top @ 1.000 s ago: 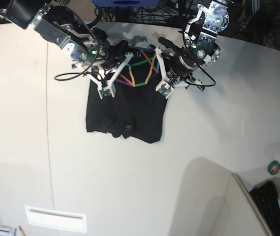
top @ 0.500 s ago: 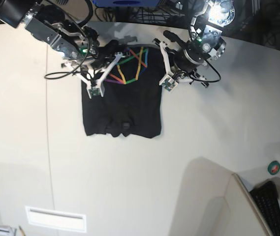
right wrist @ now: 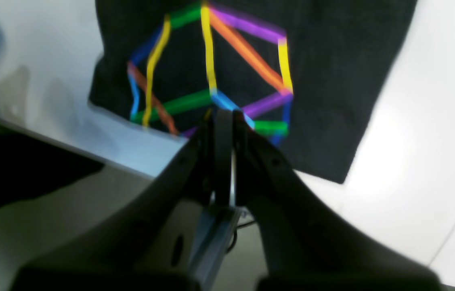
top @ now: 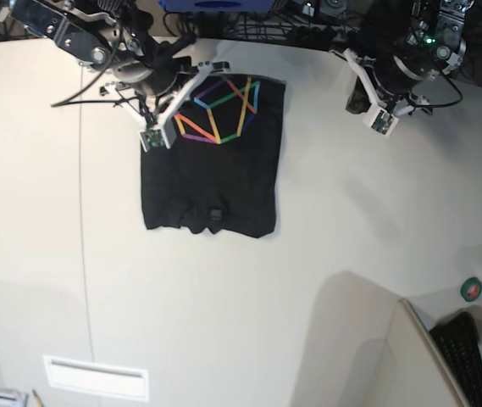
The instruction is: Layout the t-shirt on the table in an organized manner, then fold the t-shirt properly
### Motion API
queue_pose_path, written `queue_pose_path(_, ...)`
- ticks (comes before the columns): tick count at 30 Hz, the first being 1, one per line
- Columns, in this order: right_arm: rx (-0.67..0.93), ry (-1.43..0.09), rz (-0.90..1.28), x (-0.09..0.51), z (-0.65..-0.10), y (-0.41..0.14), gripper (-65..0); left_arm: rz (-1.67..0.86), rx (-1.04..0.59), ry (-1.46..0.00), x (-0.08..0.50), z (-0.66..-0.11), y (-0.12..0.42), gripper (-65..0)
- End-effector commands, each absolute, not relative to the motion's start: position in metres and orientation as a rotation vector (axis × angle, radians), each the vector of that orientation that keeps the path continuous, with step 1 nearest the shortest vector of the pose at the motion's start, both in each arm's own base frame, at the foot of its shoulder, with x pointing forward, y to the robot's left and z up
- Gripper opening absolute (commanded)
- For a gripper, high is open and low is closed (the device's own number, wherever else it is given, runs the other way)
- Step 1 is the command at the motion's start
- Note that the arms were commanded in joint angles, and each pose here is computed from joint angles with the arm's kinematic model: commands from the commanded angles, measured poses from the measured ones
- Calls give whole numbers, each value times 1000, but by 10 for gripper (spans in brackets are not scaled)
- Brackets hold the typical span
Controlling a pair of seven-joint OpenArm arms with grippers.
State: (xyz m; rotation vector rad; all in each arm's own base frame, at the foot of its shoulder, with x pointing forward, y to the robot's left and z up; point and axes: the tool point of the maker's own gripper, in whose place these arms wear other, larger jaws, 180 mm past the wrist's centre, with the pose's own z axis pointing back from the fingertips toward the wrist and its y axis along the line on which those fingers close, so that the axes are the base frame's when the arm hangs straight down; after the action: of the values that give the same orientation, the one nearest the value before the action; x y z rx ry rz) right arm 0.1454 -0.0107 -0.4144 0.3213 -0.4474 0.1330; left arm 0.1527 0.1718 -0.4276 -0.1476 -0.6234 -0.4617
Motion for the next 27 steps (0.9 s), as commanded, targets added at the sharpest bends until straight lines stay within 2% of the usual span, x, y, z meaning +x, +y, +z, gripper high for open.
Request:
queue_pose_path(1, 342, -446, 132, 136, -408, -11, -650, -470, -186, -666, 147, -419, 166, -650)
queue_pose_path(7, 285, -245, 61, 51, -430, -43, -650, -515, -235, -680, 72, -431, 162, -650)
queue_pose_path(14, 290, 6, 102, -58, -439, -38, -650, -520, -240, -487, -20, -489, 171, -650)
queue_pose_path(18, 317, 11, 161, -58, -450, -32, -650, -512, -282, -416, -42, -515, 161, -650)
queue_pose_path(25, 163, 92, 192, -81, -504, -70, -650, -466, -300, -360, -61, -534, 147, -650)
queue_pose_path(27, 156, 70, 233, -77, -525, -78, -650, -451, -282, -349, -58, -543, 153, -650)
